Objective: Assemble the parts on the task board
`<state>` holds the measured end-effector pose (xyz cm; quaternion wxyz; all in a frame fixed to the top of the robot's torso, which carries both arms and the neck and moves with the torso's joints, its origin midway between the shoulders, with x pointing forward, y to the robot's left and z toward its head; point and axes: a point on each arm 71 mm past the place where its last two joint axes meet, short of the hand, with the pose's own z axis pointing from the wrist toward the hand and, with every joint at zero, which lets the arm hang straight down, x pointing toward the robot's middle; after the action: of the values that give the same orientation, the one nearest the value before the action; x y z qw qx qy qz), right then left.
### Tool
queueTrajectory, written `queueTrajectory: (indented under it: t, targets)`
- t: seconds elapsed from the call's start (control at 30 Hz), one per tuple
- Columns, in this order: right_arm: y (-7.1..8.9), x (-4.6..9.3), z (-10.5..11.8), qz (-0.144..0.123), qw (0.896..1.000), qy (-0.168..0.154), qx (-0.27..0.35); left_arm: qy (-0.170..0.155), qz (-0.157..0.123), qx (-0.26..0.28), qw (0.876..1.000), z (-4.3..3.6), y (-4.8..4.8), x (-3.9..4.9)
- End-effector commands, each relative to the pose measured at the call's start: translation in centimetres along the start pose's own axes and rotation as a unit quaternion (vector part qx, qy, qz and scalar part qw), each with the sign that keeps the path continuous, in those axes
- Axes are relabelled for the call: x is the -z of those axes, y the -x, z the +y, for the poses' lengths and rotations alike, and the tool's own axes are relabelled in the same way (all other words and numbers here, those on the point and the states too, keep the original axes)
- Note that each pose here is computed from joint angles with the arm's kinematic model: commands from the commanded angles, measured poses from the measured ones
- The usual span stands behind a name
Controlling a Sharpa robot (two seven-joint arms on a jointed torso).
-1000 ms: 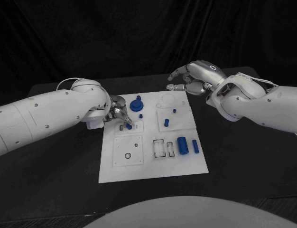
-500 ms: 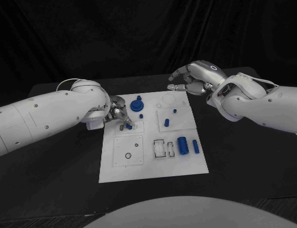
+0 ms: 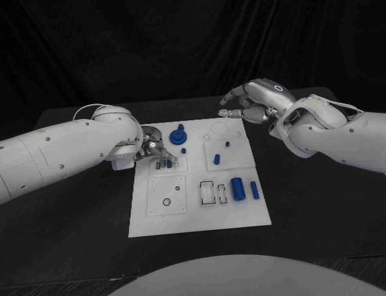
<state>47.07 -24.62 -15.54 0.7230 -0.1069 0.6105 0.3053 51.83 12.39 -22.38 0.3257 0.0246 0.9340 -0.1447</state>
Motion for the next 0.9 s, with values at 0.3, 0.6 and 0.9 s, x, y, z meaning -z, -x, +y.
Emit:
queueTrajectory:
  t: [0.3,0.6,0.9]
  targets:
    - [-0.1,0.0,-0.2,0.004,1.0,-0.01,0.0,0.005,0.001,0.0,1.0,0.15,0.03,-0.09]
    - [-0.2,0.1,-0.3,0.004,1.0,-0.011,0.0,0.007,-0.005,0.005,1.0,0.59,0.11,0.05]
    - [-0.1,0.4,-0.5,0.002,1.0,-0.013,0.001,-0.005,-0.042,0.025,0.999,1.84,0.58,2.0]
